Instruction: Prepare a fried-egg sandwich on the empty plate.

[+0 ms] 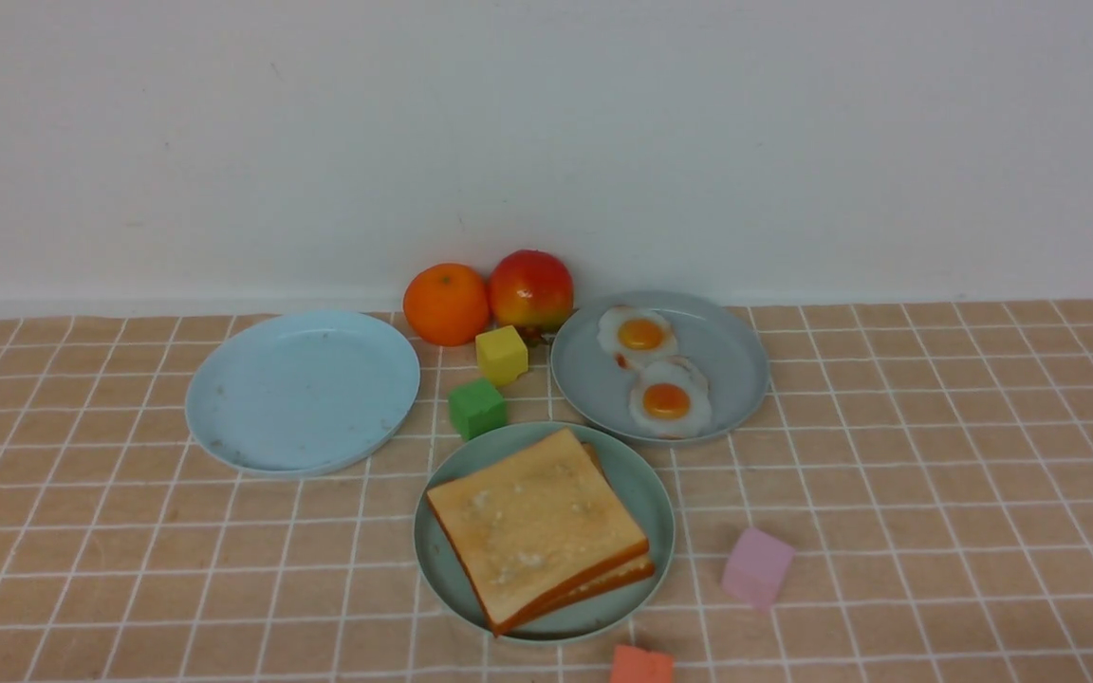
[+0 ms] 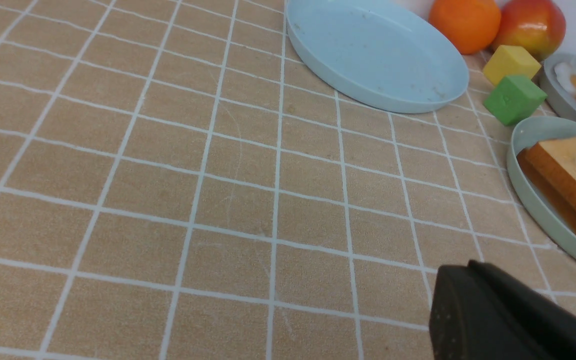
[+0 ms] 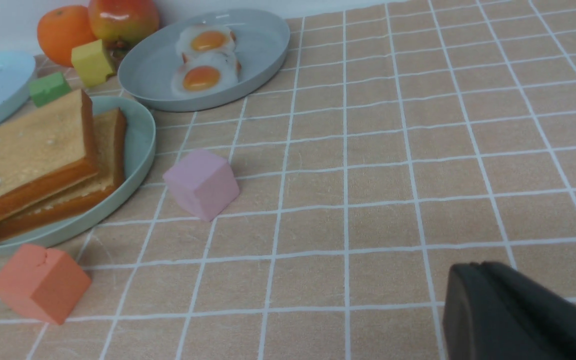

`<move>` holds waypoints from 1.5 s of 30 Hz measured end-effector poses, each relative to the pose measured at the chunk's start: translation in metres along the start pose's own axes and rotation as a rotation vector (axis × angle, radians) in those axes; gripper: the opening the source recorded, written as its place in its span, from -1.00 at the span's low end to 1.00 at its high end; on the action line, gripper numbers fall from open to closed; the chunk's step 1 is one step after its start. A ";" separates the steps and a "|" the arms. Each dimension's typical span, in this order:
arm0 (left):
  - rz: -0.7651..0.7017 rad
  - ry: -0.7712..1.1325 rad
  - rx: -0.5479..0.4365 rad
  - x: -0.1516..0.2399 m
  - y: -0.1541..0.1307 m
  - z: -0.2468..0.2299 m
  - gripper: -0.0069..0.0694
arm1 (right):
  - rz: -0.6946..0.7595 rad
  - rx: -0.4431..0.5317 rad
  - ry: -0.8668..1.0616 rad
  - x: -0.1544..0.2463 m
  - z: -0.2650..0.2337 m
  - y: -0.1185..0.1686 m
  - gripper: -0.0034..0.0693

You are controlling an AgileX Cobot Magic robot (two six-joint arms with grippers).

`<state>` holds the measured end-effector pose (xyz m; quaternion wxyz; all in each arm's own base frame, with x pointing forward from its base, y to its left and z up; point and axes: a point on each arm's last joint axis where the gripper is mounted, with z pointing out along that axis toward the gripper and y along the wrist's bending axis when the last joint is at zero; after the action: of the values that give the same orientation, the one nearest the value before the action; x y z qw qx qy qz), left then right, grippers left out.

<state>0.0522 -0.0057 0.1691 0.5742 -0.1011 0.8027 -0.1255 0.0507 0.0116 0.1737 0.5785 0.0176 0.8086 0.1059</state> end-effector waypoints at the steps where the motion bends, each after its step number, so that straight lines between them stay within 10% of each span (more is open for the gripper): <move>1: 0.000 0.001 0.000 0.000 0.000 0.000 -0.85 | 0.000 0.000 0.000 0.000 0.000 0.000 -0.85; 45: 0.003 0.001 -0.002 0.000 0.000 0.000 -0.83 | 0.000 0.000 0.000 0.000 0.000 0.000 -0.79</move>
<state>0.0522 -0.0056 0.1690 0.5738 -0.1001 0.8034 -0.1238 0.0507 0.0116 0.1737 0.5785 0.0173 0.8086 0.1059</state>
